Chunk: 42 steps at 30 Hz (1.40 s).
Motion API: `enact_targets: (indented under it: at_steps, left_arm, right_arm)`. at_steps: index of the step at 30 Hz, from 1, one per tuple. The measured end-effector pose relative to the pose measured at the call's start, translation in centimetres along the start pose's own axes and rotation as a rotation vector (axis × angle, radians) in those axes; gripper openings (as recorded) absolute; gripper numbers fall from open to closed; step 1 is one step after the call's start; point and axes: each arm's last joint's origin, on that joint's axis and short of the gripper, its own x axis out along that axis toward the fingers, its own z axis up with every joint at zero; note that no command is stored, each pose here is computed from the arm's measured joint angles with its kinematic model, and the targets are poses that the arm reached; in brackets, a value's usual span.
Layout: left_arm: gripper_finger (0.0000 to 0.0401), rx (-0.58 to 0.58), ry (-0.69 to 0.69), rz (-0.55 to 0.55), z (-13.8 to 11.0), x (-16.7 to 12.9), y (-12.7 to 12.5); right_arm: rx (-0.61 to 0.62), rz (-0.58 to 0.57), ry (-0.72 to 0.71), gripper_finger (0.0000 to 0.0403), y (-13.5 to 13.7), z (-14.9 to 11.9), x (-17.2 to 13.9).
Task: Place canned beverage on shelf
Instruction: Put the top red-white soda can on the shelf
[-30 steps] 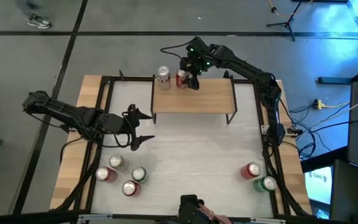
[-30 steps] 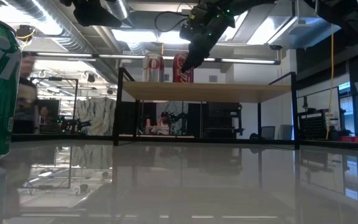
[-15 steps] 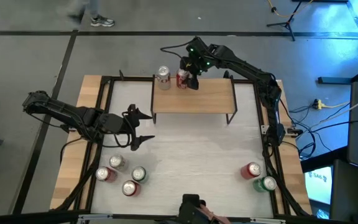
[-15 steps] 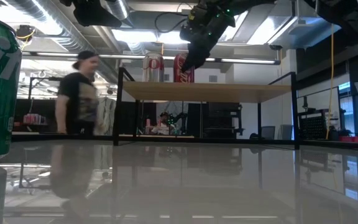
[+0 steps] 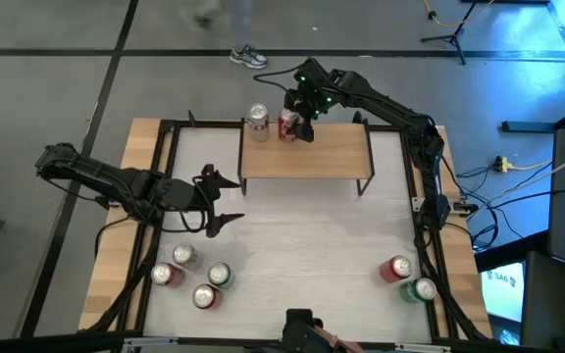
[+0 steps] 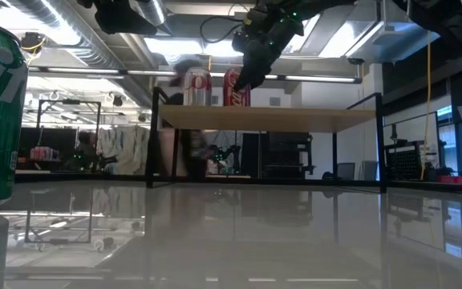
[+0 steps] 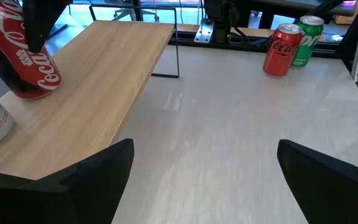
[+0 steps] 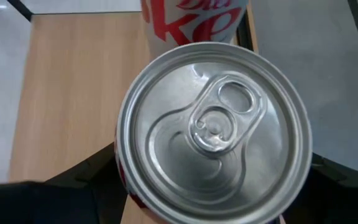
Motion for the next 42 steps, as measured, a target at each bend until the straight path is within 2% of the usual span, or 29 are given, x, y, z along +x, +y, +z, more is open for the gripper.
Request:
enact_targets:
  at_steps: [11,37,42]
  left_arm:
    - [0.0387,0.000,0.000,0.000,0.00,0.00,0.00]
    - [0.0387,0.000,0.000,0.000,0.00,0.00,0.00]
    - [0.0387,0.000,0.000,0.000,0.00,0.00,0.00]
  right_arm:
    - [-0.003,-0.059,0.021,0.0308,-0.20,-0.01,-0.01]
    - [-0.003,-0.050,0.012,0.0308,-0.19,0.04,0.01]
    - [-0.001,-0.019,0.002,0.0308,-0.09,0.03,0.03]
